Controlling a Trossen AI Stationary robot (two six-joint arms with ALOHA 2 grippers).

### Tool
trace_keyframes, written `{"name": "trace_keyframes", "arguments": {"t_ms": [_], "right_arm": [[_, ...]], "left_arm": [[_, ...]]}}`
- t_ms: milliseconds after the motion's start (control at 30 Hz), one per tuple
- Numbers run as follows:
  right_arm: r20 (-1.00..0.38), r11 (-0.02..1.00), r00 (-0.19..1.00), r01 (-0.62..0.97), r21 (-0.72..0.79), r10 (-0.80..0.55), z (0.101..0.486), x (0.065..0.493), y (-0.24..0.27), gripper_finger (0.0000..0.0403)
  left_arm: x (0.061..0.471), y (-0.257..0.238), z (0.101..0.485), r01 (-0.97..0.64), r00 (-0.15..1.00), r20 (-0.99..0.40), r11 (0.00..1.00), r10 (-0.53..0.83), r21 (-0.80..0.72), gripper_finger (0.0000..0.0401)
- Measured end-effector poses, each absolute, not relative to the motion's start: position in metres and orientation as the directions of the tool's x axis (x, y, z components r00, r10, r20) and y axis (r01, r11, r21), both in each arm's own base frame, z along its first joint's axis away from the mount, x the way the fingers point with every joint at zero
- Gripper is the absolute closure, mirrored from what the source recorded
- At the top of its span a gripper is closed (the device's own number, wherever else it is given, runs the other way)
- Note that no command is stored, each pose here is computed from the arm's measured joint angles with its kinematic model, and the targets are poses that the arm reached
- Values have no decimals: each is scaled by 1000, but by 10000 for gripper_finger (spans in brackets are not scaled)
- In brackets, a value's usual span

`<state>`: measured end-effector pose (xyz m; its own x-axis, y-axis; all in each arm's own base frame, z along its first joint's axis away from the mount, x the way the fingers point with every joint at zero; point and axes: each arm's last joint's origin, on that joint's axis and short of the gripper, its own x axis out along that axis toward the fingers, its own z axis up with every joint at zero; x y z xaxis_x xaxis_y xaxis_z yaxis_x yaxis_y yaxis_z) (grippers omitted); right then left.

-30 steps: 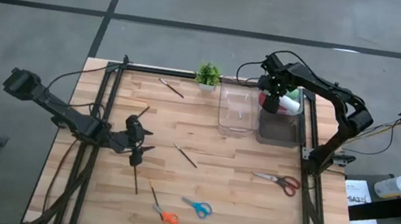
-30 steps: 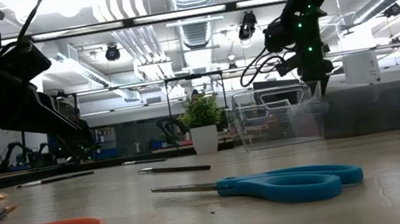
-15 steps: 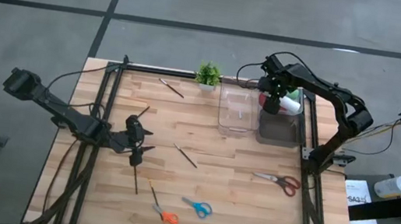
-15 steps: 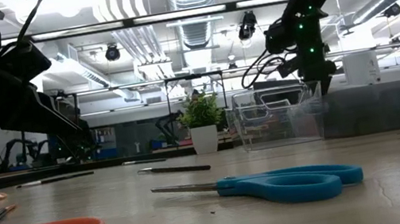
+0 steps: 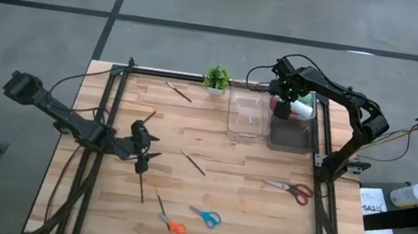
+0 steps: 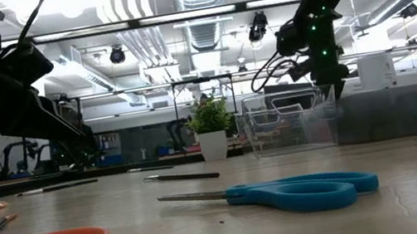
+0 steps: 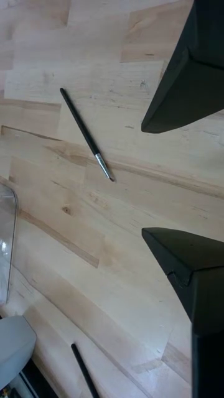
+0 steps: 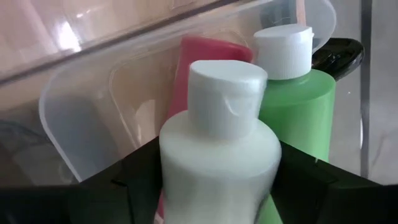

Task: Pick & Place Paint Supplies
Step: Put the white paint bottle into the right transparent bin

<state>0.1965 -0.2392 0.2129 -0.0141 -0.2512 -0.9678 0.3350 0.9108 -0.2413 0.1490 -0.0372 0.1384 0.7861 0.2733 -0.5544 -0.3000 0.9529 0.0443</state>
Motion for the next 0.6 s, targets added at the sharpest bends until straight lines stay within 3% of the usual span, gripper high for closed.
{"name": "trace_keyframes", "arguments": {"t_ms": [167, 600], "right_arm": [[-967, 907, -11, 344, -243, -255, 213, 197, -240, 129], [-966, 906, -9, 345, -245, -258, 213, 197, -240, 126]], "left_arm": [[149, -37, 138, -300, 786, -555, 953, 273, 45, 135], [149, -37, 138, -300, 786, -555, 953, 273, 44, 135]]}}
